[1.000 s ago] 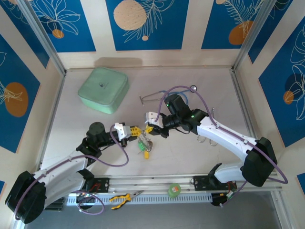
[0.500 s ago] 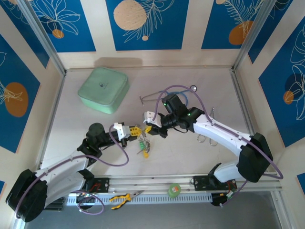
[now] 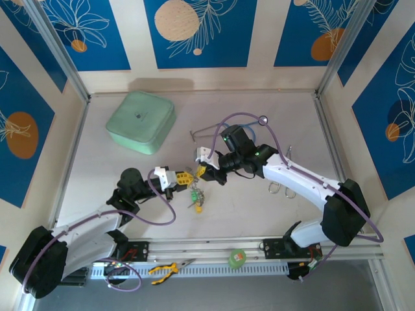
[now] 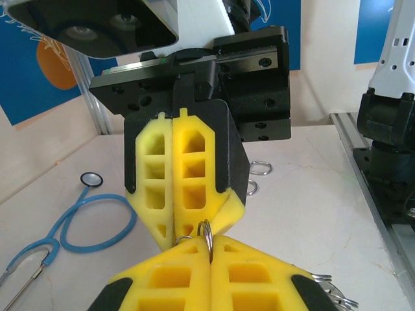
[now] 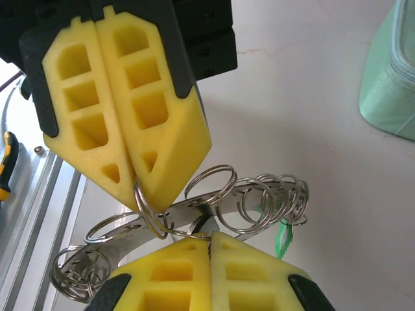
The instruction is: Put the keys on the keyring
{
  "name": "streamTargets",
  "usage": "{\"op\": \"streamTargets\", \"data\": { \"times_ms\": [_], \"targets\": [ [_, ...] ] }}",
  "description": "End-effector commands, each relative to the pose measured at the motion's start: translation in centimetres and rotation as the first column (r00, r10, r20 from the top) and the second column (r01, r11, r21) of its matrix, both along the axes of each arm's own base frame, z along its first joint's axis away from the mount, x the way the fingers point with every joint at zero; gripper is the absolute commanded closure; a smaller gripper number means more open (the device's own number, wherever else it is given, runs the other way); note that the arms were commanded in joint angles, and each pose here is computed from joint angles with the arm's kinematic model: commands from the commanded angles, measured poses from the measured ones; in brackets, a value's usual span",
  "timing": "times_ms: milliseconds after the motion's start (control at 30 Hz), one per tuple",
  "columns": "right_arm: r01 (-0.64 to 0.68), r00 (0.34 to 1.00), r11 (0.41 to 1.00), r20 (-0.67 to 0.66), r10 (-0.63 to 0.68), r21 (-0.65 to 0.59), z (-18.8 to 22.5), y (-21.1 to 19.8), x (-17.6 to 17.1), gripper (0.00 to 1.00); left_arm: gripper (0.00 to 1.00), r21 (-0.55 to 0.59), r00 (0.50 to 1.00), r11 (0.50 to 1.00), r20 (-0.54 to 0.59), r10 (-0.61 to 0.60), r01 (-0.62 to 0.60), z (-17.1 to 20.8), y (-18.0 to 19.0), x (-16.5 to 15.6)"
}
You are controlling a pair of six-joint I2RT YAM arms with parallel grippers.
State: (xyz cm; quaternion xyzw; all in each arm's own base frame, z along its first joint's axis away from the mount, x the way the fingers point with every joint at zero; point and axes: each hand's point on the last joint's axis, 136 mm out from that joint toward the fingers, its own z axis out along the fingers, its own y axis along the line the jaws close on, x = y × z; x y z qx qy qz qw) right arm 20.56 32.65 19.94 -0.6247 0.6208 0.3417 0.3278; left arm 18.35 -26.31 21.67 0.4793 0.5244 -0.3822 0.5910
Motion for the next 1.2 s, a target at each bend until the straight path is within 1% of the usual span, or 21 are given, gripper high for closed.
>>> {"op": "streamTargets", "data": {
  "times_ms": [0, 33, 100, 300, 467, 567, 700, 900, 1067, 1167],
  "targets": [
    [-0.020, 1.000, 0.998, 0.001, 0.020, 0.061, 2.0, 0.5, -0.1, 0.94, 1.00, -0.042, 0.996, 0.997, 0.051, -0.067, 0.069, 1.7, -0.3, -1.2],
    [-0.024, 1.000, 0.998, -0.009, 0.024, 0.057, 1.7, 0.6, -0.1, 0.92, 1.00, -0.042, 0.996, 0.997, 0.051, -0.067, 0.069, 1.7, -0.3, -1.2],
    [-0.034, 0.999, 0.998, -0.031, 0.035, 0.047, 1.1, 0.6, -0.4, 0.84, 1.00, -0.045, 0.996, 0.997, 0.056, -0.066, 0.069, 1.9, -0.3, -1.2],
    [-0.052, 0.995, 0.998, -0.078, 0.055, 0.031, 0.1, 0.5, -0.9, 0.83, 1.00, -0.051, 0.996, 0.997, 0.072, -0.060, 0.064, 2.2, -0.3, -1.1],
    [-0.026, 0.997, 0.999, -0.071, 0.028, 0.018, -0.3, 0.3, -0.5, 0.80, 1.00, -0.060, 0.995, 0.996, 0.083, -0.056, 0.061, 2.4, -0.2, -1.1],
    [-0.022, 0.997, 0.998, -0.073, 0.025, 0.053, 0.1, -0.2, -0.6, 0.80, 1.00, -0.059, 0.995, 0.997, 0.082, -0.052, 0.057, 2.4, -0.2, -1.0],
    [-0.069, 0.996, 0.990, -0.053, 0.076, 0.123, 0.7, -0.7, -2.1, 0.79, 1.00, -0.065, 0.996, 0.996, 0.071, -0.048, 0.053, 2.2, -0.2, -1.0],
    [-0.105, 0.994, 0.986, -0.029, 0.109, 0.128, 0.8, -0.9, -2.9, 0.83, 1.00, -0.069, 0.997, 0.996, 0.064, -0.049, 0.054, 2.4, -0.3, -0.9],
    [-0.110, 0.993, 0.985, -0.026, 0.115, 0.136, 1.1, -0.8, -3.0, 0.87, 1.00, -0.068, 0.996, 0.996, 0.064, -0.054, 0.058, 2.4, -0.4, -0.8],
    [-0.110, 0.993, 0.984, -0.034, 0.116, 0.142, 1.1, -0.8, -2.9, 0.92, 1.00, -0.067, 0.996, 0.996, 0.065, -0.056, 0.060, 2.4, -0.4, -0.9]
  ]
}}
